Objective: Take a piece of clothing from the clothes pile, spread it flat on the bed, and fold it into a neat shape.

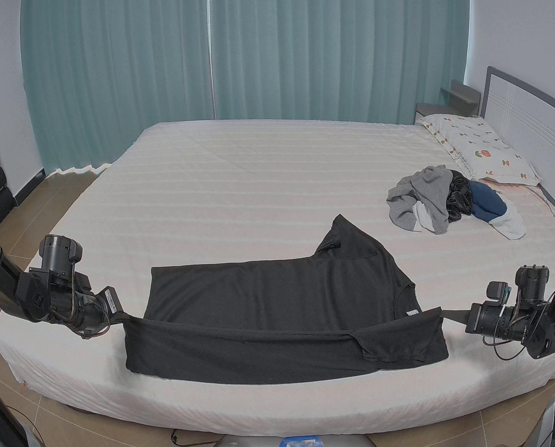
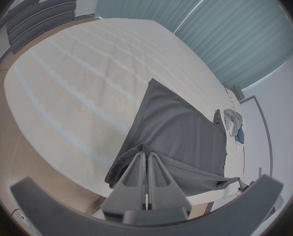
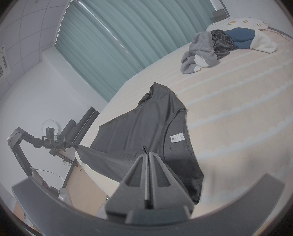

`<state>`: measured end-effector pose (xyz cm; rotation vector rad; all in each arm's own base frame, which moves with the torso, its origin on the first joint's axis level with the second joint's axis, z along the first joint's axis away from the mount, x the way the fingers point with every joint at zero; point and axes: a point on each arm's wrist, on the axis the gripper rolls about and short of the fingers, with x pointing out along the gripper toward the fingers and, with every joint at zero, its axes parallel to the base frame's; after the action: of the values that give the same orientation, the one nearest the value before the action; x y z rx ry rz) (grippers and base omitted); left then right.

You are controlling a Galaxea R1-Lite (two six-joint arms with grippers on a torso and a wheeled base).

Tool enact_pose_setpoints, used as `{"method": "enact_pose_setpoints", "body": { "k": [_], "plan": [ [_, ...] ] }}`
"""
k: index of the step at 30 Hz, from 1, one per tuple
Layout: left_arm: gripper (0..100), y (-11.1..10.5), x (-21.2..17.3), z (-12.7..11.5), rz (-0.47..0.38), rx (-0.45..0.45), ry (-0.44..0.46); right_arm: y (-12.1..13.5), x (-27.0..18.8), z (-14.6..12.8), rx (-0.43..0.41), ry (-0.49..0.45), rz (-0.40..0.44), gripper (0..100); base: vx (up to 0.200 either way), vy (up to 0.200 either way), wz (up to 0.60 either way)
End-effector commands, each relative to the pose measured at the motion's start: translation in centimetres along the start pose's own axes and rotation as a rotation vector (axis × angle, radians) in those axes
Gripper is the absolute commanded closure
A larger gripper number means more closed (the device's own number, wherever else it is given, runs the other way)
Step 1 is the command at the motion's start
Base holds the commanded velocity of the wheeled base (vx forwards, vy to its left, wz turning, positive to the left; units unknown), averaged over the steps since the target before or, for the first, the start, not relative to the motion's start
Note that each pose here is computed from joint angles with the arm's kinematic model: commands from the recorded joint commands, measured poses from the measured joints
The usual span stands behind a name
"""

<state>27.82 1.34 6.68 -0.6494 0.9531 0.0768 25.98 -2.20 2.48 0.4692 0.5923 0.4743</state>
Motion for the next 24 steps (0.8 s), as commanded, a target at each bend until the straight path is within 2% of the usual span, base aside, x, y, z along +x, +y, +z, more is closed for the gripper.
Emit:
{"method": "enact_pose_setpoints", "body": {
  "k": [1, 6, 8, 12, 17, 24],
  "plan": [
    [100, 0.1, -0.5, -0.4, -0.002, -0.002, 0.002, 0.6, -1.4, -0.1, -0.003, -0.014, 0.007, 100, 0.0, 0.0, 0.0],
    [100, 0.2, -1.2, -0.8, -0.015, -0.001, 0.004, 1.1, -2.0, -0.2, -0.016, -0.027, 0.022, 100, 0.0, 0.0, 0.0],
    [100, -0.1, -2.2, -1.1, -0.045, 0.004, -0.005, 2.1, -3.1, 0.2, -0.005, -0.068, 0.049, 100, 0.0, 0.0, 0.0],
    [100, 0.1, -2.2, -1.4, -0.035, -0.002, 0.013, 2.5, -3.7, -0.2, 0.014, -0.071, 0.061, 100, 0.0, 0.0, 0.0],
    [100, 0.3, -3.2, -1.0, -0.042, -0.012, -0.022, 2.8, -4.2, -0.5, 0.006, -0.09, 0.064, 100, 0.0, 0.0, 0.0],
    [100, 0.8, -3.1, -1.9, -0.027, -0.019, 0.018, 2.8, -4.6, -1.1, 0.023, -0.078, 0.055, 100, 0.0, 0.0, 0.0]
  ]
}}
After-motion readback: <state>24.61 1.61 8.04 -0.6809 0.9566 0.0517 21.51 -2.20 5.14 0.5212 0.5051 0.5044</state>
